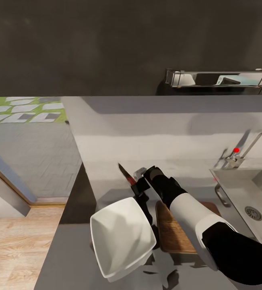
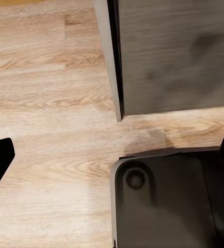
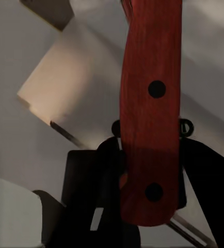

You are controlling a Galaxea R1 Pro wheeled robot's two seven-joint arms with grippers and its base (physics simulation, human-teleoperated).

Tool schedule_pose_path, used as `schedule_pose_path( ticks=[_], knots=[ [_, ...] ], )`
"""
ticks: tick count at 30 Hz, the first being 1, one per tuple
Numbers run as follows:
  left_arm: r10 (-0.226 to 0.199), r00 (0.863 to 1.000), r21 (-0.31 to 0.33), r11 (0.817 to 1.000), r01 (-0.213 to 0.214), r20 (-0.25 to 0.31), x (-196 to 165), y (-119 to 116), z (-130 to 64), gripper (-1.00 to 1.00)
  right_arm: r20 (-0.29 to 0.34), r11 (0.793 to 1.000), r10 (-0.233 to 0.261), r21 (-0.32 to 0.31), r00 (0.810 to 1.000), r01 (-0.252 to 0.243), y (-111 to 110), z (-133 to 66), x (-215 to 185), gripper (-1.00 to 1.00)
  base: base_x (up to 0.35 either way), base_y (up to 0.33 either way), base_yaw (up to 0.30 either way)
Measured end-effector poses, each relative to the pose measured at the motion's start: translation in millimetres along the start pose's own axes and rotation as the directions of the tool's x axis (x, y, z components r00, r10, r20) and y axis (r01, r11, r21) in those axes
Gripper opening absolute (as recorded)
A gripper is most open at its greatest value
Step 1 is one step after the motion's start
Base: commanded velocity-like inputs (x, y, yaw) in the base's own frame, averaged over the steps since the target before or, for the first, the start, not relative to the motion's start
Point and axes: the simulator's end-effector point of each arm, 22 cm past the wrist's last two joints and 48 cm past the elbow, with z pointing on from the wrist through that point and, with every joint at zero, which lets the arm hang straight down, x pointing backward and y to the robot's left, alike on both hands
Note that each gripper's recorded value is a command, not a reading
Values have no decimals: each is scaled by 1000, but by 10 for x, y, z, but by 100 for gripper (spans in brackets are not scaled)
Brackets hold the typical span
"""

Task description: In the kitchen, take the Vidalia onion out of the sink, dice it on the chopping board with the paring knife, put the diced onion into the bowl on the countertop, then place both the paring knife and the chopping board into the sink.

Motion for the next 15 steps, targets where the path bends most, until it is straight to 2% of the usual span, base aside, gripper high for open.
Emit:
schedule_pose_path(
  ticks=[15],
  knots=[
    [-1,1000,-1,1000,1,24,-60,1,35,100,23,1000,-9,13,1000,9,-4,-140,-102,-100,0,0,0]
  ],
)
